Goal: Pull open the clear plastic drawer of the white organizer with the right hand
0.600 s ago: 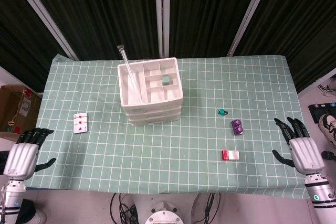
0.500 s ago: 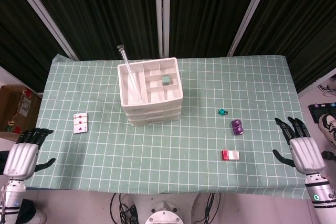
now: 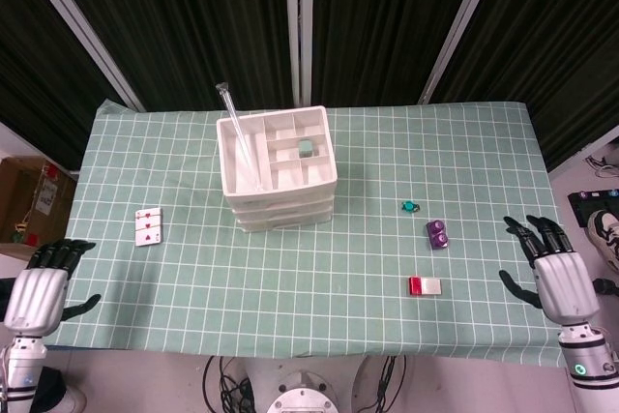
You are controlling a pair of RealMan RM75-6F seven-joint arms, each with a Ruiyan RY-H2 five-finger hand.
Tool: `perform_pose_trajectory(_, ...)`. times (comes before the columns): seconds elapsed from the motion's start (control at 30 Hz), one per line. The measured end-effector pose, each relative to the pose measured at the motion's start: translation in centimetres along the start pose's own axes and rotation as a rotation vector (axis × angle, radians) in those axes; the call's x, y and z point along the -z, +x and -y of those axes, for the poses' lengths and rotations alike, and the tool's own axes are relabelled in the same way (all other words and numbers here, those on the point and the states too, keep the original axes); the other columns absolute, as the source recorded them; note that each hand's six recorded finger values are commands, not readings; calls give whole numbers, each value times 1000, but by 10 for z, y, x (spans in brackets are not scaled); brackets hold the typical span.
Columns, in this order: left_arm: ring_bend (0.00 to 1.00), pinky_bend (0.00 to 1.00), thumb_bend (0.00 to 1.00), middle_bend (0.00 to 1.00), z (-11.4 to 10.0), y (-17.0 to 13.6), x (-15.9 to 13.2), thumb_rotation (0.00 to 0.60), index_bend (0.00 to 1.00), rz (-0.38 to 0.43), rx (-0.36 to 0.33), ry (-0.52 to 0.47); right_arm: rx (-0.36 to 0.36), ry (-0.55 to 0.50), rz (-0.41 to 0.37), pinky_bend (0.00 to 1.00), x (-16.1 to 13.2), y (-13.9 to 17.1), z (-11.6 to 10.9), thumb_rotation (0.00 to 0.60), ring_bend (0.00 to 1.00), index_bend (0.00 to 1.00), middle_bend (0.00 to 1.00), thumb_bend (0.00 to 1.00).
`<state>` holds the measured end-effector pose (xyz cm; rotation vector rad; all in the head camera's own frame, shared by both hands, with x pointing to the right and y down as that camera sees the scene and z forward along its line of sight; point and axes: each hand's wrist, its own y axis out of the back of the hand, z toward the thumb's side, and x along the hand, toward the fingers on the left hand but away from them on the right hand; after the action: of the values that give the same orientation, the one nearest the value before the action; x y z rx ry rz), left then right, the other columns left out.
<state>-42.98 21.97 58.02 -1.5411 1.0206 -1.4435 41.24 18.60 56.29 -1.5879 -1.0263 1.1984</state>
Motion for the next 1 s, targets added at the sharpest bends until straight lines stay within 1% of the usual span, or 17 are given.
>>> perform_pose_trajectory(0.03, 181, 205, 0, 235, 0, 0, 0, 600, 241, 0, 0, -1, 12, 6, -29, 346, -7, -4, -1, 600, 328, 241, 417, 179)
perform_pose_trajectory(0.07, 181, 205, 0, 235, 1, 0, 0, 600, 241, -1, -1, -3, 23, 16, -58, 380, -14, -7, -1, 600, 359, 251, 435, 179)
perform_pose_trajectory(0.13, 181, 205, 0, 234, 1, 0, 0, 600, 241, 0, -4, -6, 41, 54, -120, 482, -30, -17, -1, 600, 451, 263, 493, 179)
perform_pose_trajectory(0.27, 181, 204, 0, 235, -1, 1, 1, 600, 241, 1, -21, -16, 55, 164, -228, 672, -63, -40, 5, 600, 628, 273, 644, 179)
perform_pose_trajectory(0.33, 181, 204, 0, 235, 0, 1, 2, 600, 241, 1, -24, -17, 52, 230, -288, 745, -85, -55, 13, 600, 702, 274, 702, 184)
perform_pose_trajectory(0.4, 181, 204, 0, 235, 1, 1, 3, 600, 241, 0, -25, -20, 34, 267, -344, 827, -108, -69, 25, 600, 784, 274, 768, 207)
perform_pose_trajectory(0.47, 181, 204, 0, 235, 2, 0, 5, 600, 241, -3, -23, -24, 6, 258, -385, 893, -129, -79, 37, 600, 852, 270, 827, 261)
perform_pose_trajectory(0.53, 181, 205, 0, 235, 4, 0, 7, 600, 241, -7, -19, -26, -38, 208, -417, 933, -153, -89, 53, 600, 888, 243, 856, 312)
perform_pose_trajectory(0.57, 181, 205, 0, 235, 5, -1, 8, 600, 241, -11, -18, -29, -59, 180, -422, 942, -161, -92, 59, 600, 895, 230, 861, 321)
perform_pose_trajectory(0.6, 181, 204, 0, 235, 6, -1, 10, 600, 241, -14, -17, -32, -91, 137, -424, 956, -171, -96, 68, 600, 910, 194, 870, 340)
perform_pose_trajectory(0.67, 181, 204, 0, 235, 7, -2, 13, 600, 241, -21, -15, -35, -144, 63, -420, 969, -182, -101, 80, 600, 922, 151, 879, 367)
perform_pose_trajectory(0.77, 181, 204, 0, 235, 7, -3, 17, 600, 241, -29, -15, -37, -224, -84, -403, 976, -197, -107, 97, 600, 930, 104, 885, 442)
perform_pose_trajectory(0.8, 181, 204, 0, 235, 7, -3, 18, 600, 241, -32, -16, -37, -256, -150, -395, 976, -203, -110, 102, 600, 930, 97, 885, 457)
perform_pose_trajectory(0.87, 181, 204, 0, 235, 5, -4, 20, 600, 241, -36, -20, -36, -302, -255, -380, 977, -211, -113, 110, 600, 930, 84, 885, 476)
perform_pose_trajectory(1.0, 181, 204, 0, 235, 3, -3, 23, 600, 241, -40, -27, -39, -407, -515, -340, 977, -229, -123, 126, 600, 930, 72, 885, 509)
